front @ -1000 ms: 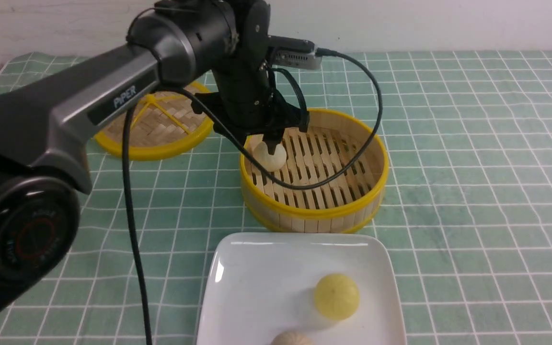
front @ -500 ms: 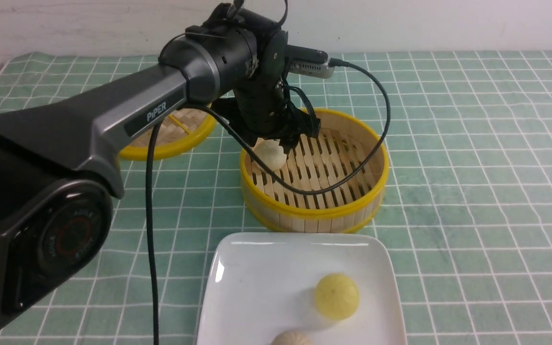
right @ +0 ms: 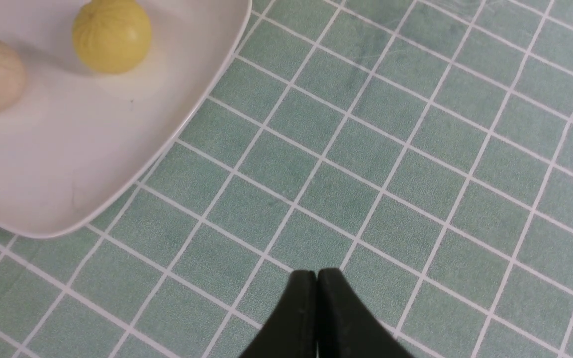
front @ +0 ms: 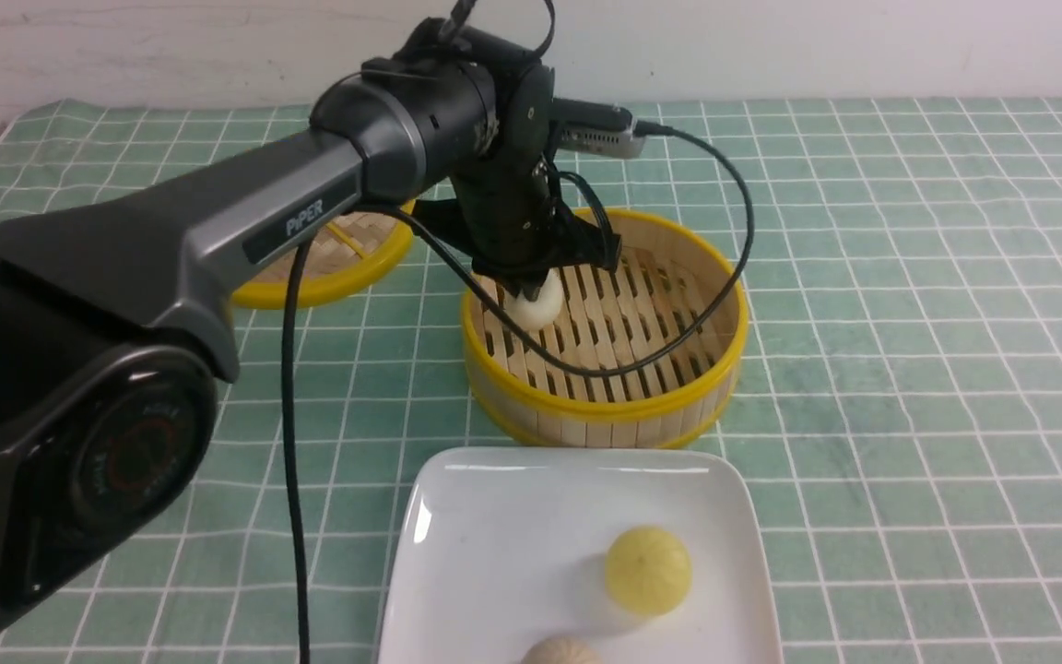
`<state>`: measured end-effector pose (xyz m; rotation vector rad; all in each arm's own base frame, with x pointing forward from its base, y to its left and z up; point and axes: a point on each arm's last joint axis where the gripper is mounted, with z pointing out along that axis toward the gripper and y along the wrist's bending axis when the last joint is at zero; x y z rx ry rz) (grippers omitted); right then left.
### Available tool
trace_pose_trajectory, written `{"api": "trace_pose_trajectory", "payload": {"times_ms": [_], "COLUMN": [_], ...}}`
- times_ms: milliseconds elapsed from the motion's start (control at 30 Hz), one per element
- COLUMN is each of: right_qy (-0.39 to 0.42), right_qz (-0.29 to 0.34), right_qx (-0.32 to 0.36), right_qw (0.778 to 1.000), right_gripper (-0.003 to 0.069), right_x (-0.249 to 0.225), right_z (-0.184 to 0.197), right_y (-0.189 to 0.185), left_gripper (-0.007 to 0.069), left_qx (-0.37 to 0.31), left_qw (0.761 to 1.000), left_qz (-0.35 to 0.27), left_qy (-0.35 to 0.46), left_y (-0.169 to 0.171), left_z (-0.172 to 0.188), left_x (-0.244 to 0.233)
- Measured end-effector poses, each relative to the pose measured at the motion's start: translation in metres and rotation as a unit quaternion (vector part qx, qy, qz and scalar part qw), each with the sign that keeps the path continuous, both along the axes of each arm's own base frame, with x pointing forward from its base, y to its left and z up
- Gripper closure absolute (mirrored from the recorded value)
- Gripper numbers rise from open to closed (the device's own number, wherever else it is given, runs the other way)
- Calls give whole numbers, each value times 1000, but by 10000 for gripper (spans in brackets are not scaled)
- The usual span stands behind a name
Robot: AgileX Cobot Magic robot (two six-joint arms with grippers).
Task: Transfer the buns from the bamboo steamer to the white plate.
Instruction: 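Carry the bun from the bamboo steamer to the plate with the left gripper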
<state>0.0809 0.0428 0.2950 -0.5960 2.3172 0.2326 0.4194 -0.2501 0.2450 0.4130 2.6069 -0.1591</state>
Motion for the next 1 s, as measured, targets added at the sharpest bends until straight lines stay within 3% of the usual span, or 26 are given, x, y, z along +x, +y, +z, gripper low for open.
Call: {"api": "trace_pose_trajectory", "payload": {"times_ms": [333, 500, 600, 733, 933, 1000], "right_qy": [1, 3, 3, 5, 8, 8], "right_qz": [1, 1, 1, 1, 2, 2], "right_qx": [1, 5, 6, 10, 16, 16], "right_qw": [1000, 1000, 1000, 1000, 1000, 1000], "right_gripper": [627, 624, 621, 613, 608, 606], "right_x": [0, 0, 0, -1, -1, -1], "right_z": [0, 0, 0, 0, 0, 0], "right_y": [0, 1, 1, 1, 2, 2], "left_gripper": [596, 596, 596, 595, 593, 593], "left_qx": [-48, -50, -50, -36, -38, -38], "left_qw": [996, 997, 998, 995, 988, 986], "left_qz": [-5, -13, -18, -18, 7, 11], "left_qy": [-72, -62, -20, 95, 152, 159], "left_y": [50, 72, 78, 76, 69, 67], "left_z": [164, 188, 171, 99, -1, -14], "left_x": [-84, -123, -139, -152, -147, -145]}}
